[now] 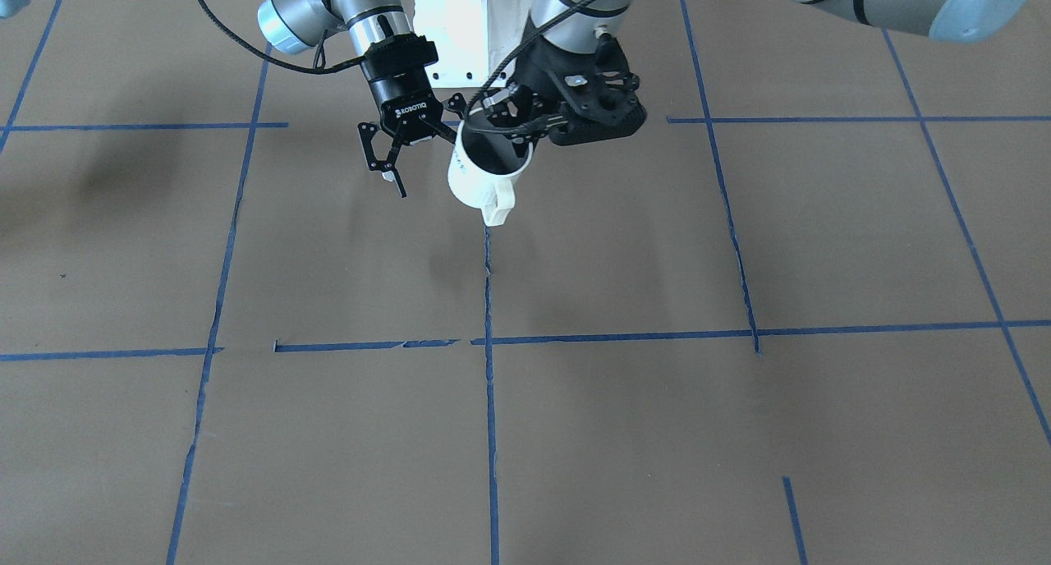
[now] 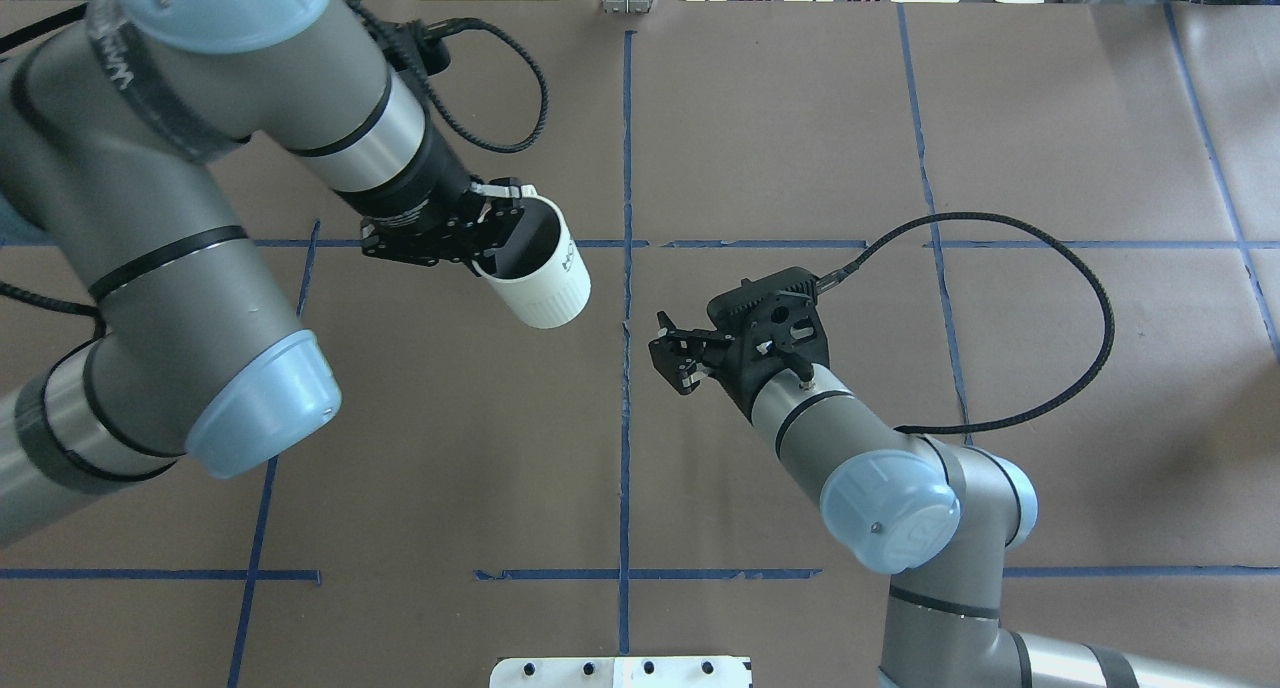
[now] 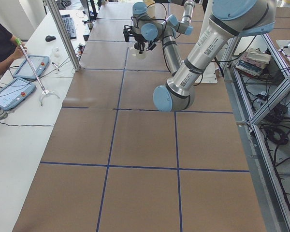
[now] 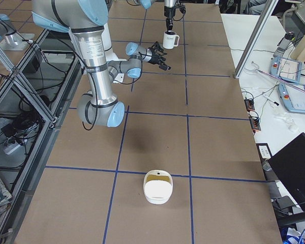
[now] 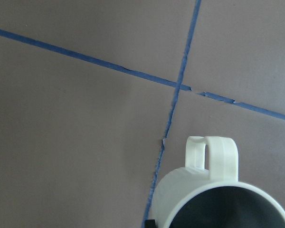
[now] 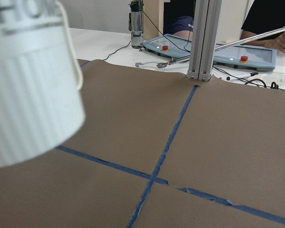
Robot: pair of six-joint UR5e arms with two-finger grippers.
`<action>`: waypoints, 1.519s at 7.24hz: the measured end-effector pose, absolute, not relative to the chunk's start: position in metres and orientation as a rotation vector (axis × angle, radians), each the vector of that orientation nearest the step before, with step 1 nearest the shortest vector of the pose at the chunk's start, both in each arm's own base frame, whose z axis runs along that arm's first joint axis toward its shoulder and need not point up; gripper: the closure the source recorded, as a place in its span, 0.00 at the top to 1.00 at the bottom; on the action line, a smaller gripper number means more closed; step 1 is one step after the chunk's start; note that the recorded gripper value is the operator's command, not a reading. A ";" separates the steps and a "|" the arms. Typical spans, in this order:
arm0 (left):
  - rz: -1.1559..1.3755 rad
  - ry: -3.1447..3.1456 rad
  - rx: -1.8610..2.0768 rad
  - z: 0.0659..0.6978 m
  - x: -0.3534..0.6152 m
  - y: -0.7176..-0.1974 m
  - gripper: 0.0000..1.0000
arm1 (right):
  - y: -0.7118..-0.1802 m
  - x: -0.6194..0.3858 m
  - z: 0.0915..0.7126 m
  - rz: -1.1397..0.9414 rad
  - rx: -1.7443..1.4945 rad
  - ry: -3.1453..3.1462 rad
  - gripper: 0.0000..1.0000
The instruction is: Left arm hands cup to right arm to dump lemon
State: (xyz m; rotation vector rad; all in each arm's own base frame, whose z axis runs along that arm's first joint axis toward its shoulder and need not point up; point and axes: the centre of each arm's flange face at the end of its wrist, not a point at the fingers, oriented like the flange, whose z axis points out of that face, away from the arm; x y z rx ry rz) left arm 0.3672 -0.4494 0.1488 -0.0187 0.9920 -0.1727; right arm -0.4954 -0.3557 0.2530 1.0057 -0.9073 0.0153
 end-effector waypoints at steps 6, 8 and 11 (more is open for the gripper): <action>-0.019 0.778 0.198 0.441 0.251 -0.454 0.00 | -0.523 -0.242 0.351 -0.131 0.659 -0.975 1.00; -0.036 0.819 0.140 0.533 0.210 -0.465 0.00 | -0.524 -0.200 0.369 -0.131 0.607 -0.997 1.00; -0.045 0.872 0.079 0.585 0.172 -0.466 0.11 | -0.521 -0.191 0.374 -0.130 0.596 -1.000 1.00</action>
